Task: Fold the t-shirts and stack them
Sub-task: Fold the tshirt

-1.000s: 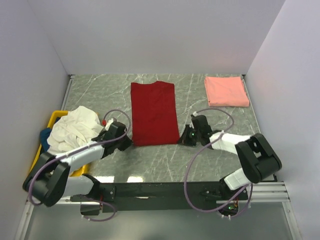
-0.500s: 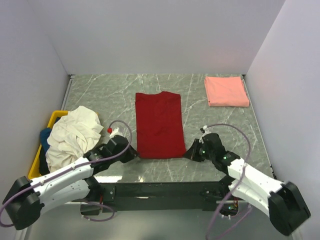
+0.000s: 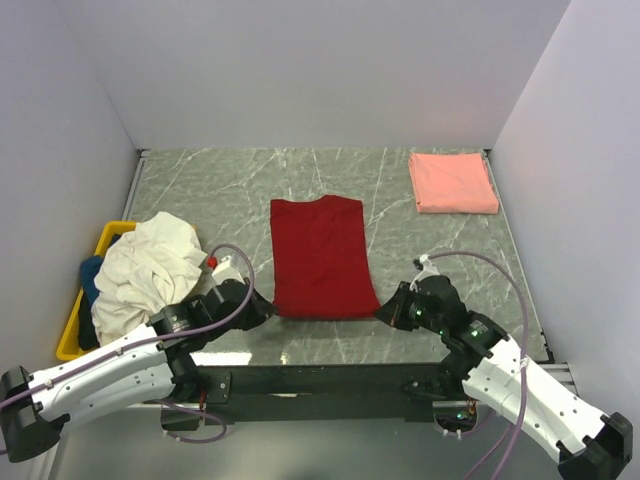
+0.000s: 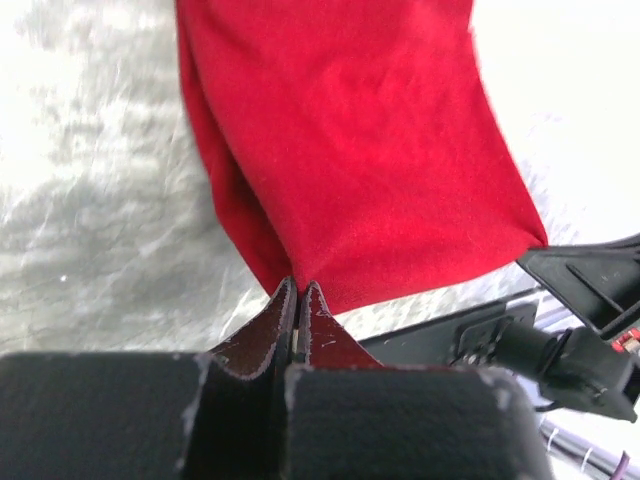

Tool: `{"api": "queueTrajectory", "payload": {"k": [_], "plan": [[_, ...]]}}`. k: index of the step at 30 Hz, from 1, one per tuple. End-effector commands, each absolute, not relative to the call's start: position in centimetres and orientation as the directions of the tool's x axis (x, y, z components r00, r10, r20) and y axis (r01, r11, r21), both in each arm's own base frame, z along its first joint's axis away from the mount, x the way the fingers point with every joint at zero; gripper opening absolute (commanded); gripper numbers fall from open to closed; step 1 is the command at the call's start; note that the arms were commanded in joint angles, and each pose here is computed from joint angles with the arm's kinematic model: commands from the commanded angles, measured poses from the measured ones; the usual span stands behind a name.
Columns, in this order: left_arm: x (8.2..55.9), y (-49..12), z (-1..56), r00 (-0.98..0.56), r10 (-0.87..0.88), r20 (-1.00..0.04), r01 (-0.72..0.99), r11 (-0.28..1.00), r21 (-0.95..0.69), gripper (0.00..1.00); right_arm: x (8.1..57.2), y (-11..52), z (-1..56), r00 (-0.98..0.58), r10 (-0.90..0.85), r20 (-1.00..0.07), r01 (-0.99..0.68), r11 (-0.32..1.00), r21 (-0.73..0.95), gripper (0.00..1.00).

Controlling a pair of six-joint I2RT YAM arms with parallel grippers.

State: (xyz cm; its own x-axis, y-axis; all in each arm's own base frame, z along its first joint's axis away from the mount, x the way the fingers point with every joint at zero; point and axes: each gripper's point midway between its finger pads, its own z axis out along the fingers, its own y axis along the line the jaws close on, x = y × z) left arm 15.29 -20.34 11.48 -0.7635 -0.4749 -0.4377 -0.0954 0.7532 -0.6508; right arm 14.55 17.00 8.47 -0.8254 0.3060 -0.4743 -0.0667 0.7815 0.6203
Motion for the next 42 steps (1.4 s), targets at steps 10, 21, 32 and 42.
{"api": "queueTrajectory", "payload": {"k": [10,21,32,42], "plan": [[22.2,-20.2,19.3,-0.616,-0.508,-0.602,-0.055,0.79,-0.611,0.0,20.9,17.1,17.4,-0.724,0.278,-0.632,-0.116,0.853,0.509,0.0],[31.2,-19.9,21.2,-0.615,-0.497,-0.612,-0.064,0.805,-0.59,0.0,30.0,17.5,20.6,-0.739,0.265,-0.62,-0.112,0.858,0.501,0.0],[41.2,-18.6,17.2,-0.665,-0.528,-0.529,-0.189,0.804,-0.564,0.0,40.5,18.0,18.8,-0.814,0.303,-0.495,-0.047,0.815,0.577,0.0],[48.8,-16.2,14.6,-0.663,-0.582,-0.47,-0.259,0.768,-0.585,0.0,49.6,19.3,16.4,-0.851,0.309,-0.424,-0.021,0.787,0.616,0.0]]}}
